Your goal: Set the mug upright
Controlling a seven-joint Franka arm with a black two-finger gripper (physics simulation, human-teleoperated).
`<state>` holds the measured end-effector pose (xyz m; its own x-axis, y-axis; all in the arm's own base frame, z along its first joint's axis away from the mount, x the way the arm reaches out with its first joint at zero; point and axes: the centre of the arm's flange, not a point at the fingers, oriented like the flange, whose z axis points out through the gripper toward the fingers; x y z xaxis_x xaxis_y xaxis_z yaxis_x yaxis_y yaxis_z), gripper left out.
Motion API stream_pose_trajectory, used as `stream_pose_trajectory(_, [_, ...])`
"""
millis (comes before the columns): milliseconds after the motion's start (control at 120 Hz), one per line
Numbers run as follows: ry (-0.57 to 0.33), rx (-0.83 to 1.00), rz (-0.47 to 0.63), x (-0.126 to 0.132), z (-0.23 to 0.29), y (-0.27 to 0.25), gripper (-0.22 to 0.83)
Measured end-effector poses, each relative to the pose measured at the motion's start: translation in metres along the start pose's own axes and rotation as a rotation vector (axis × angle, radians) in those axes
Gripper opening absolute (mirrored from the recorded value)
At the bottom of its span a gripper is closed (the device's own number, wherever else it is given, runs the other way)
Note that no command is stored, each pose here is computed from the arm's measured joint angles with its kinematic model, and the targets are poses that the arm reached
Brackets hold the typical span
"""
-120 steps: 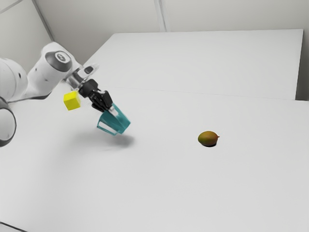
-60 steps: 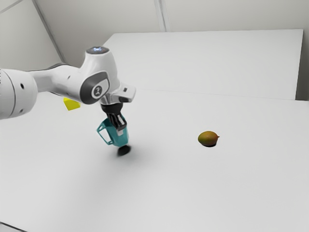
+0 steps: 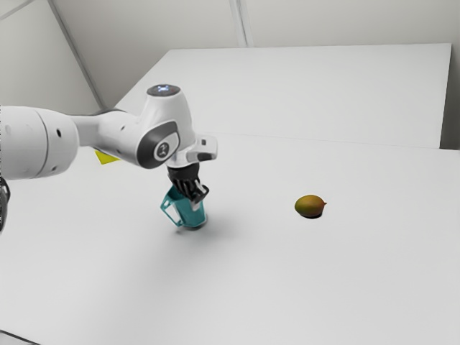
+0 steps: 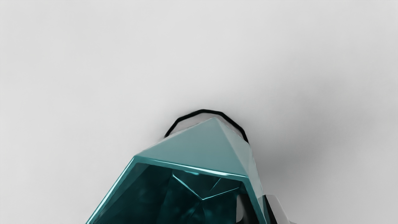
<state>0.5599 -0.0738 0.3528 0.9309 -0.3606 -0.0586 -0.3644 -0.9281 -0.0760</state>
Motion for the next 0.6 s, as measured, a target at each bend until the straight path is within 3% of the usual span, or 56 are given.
stream_pose_trajectory(125, [-0.005, -0.004, -0.034, 0.002, 0.006, 0.001, -0.11])
stream_pose_trajectory(275, [0.011, -0.008, -0.066, 0.002, -0.001, 0.002, 0.21])
stream_pose_trajectory(383, [0.045, -0.013, -0.088, -0.001, -0.023, 0.002, 0.37])
stream_pose_trajectory(500, [0.076, -0.014, -0.095, -0.003, -0.051, 0.007, 0.47])
stream_pose_trajectory(600, [0.129, -0.006, -0.096, 0.012, -0.106, 0.006, 0.53])
